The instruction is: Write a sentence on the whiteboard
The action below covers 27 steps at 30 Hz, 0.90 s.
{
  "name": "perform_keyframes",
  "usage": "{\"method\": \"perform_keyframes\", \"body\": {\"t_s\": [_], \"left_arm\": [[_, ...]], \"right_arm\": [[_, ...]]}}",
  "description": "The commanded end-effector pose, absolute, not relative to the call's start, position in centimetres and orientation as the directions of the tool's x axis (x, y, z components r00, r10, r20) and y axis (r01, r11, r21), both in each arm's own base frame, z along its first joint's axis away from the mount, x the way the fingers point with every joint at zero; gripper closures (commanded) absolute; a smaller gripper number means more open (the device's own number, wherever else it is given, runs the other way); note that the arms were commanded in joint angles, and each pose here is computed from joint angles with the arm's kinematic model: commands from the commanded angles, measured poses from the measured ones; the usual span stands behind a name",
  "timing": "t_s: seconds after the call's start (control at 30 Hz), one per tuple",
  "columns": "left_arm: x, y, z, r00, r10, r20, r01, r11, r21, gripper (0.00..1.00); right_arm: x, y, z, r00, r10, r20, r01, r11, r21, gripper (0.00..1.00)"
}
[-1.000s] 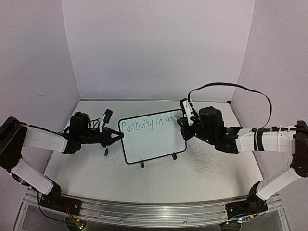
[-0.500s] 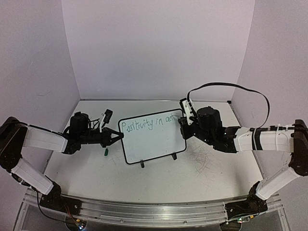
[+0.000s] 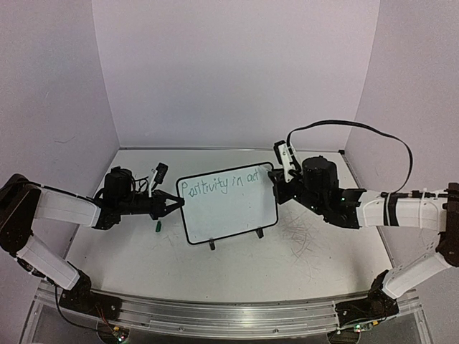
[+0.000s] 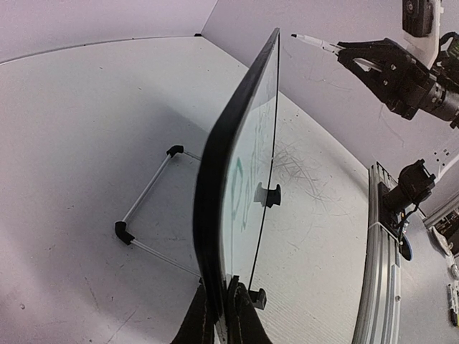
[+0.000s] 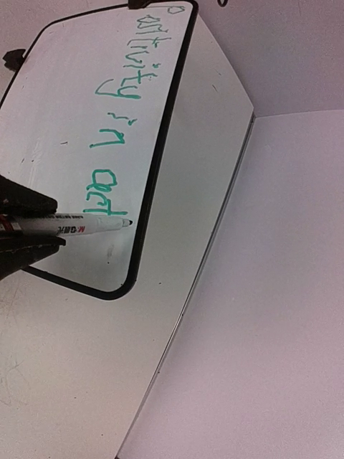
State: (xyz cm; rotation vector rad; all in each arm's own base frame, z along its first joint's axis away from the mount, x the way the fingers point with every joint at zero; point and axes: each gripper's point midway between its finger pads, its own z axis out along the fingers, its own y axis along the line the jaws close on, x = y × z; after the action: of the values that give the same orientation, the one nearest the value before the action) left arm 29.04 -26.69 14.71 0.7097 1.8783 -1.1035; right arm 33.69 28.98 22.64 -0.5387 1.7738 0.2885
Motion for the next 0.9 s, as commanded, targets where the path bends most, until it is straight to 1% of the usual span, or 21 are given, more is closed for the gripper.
{"method": "perform_keyframes", "body": {"t_s": [0.0, 0.5, 0.87], "left_arm": [[30.4, -26.3, 15.4, -0.437, 0.068, -0.897, 0.790, 0.505, -0.347, 1.00], [30.4, -26.3, 15.3, -0.436, 0.072, -0.897, 0.790, 0.508, -0.344, 1.00], [30.4, -26.3, 15.2, -0.438, 0.073, -0.896, 0.790, 0.508, -0.344, 1.00]], "right_arm": [[34.4, 29.6, 23.8, -0.171, -0.181, -0.968, -0.494, 0.866, -0.075, 1.00], [35.2, 28.6, 21.9, -0.217, -0.223, -0.950, -0.427, 0.897, -0.113, 1.00], [33.8, 28.7, 23.3, -0.197, -0.188, -0.962, -0.482, 0.873, -0.072, 1.00]]}}
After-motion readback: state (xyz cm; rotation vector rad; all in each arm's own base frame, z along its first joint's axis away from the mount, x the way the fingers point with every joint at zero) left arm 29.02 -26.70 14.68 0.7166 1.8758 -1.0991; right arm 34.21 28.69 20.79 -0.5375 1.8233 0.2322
